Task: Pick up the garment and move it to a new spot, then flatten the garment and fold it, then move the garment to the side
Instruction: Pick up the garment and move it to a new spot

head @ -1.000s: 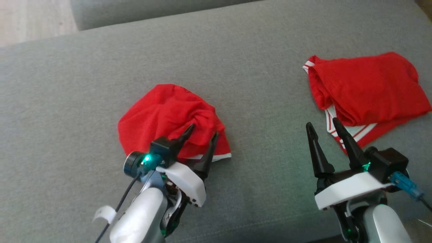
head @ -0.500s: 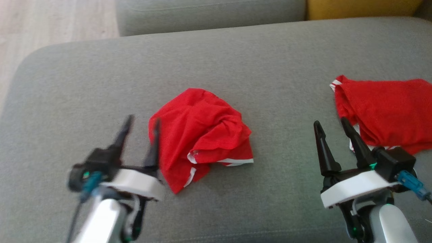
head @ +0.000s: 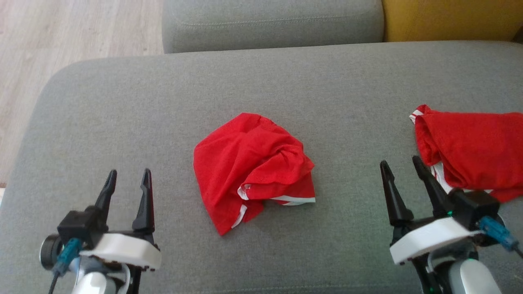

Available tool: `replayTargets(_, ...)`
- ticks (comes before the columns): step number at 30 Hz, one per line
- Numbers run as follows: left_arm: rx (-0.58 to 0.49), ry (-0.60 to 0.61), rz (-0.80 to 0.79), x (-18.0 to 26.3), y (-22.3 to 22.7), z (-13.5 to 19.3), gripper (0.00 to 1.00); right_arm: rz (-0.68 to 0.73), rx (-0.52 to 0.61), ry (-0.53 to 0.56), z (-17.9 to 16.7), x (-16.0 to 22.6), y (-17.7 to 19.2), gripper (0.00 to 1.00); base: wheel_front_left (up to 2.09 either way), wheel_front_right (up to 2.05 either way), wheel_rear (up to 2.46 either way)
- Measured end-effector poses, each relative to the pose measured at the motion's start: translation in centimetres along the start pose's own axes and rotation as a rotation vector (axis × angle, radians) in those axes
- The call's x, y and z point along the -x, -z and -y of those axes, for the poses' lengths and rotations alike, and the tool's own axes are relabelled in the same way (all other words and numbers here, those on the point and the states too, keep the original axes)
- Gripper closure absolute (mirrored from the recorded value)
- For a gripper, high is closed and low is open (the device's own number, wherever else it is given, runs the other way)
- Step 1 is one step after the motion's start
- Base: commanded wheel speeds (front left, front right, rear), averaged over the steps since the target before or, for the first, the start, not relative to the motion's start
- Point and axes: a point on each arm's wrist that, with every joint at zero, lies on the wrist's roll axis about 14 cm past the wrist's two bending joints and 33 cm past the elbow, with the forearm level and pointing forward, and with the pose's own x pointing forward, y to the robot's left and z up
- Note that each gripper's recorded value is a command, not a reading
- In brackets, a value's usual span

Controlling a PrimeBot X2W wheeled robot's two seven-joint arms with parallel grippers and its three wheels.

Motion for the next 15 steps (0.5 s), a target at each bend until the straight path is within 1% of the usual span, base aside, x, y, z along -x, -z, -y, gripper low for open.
replayTargets(5,0.003,0.007,-0.001,0.6,-0.11,0.22,0.0,-0.019,-0.004,0.011,0.23,0.67,0.59,0.0,0.0,0.0,0.0)
replayTargets(15,-0.004,0.011,0.003,0.63,-0.35,0.33,0.0,-0.012,-0.002,0.013,0.3,0.75,0.31,0.0,0.0,0.0,0.0)
